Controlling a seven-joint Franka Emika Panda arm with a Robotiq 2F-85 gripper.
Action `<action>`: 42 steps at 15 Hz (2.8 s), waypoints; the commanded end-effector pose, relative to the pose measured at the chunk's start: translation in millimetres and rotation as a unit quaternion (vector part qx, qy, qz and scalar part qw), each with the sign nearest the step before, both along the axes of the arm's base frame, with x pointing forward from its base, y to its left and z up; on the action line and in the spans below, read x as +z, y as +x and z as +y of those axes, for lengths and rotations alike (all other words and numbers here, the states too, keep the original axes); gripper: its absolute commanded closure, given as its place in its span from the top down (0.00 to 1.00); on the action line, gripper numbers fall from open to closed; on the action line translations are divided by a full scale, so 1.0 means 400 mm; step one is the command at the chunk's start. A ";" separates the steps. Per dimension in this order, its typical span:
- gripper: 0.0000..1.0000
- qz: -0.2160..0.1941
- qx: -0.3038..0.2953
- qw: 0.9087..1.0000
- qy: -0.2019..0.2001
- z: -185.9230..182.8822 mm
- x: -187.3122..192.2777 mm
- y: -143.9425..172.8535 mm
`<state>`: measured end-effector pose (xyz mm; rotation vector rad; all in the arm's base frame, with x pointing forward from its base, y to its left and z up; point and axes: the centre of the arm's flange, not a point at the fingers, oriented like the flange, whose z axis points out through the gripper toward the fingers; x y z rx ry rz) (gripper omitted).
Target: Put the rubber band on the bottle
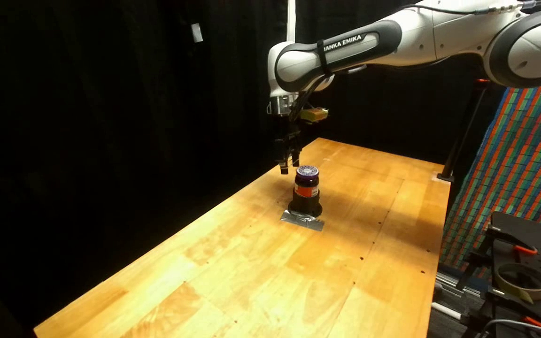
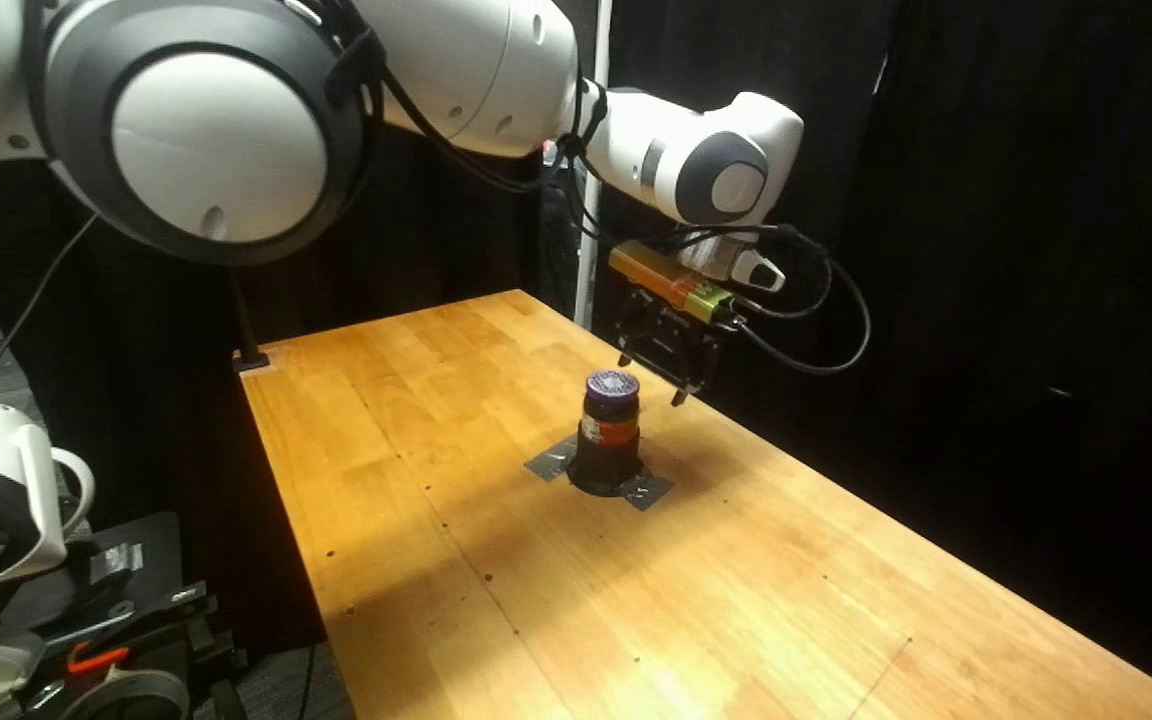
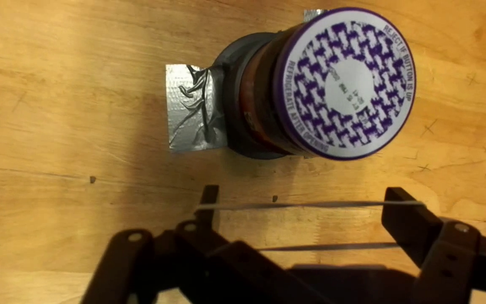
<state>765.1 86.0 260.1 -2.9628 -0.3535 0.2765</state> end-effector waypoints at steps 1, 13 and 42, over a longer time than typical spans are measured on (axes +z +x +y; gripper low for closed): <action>1.00 0.010 -0.020 0.999 -0.040 0.007 0.022 0.031; 1.00 0.068 0.015 0.997 -0.030 0.007 -0.003 -0.012; 1.00 0.053 0.143 0.985 -0.082 -0.002 -0.053 -0.280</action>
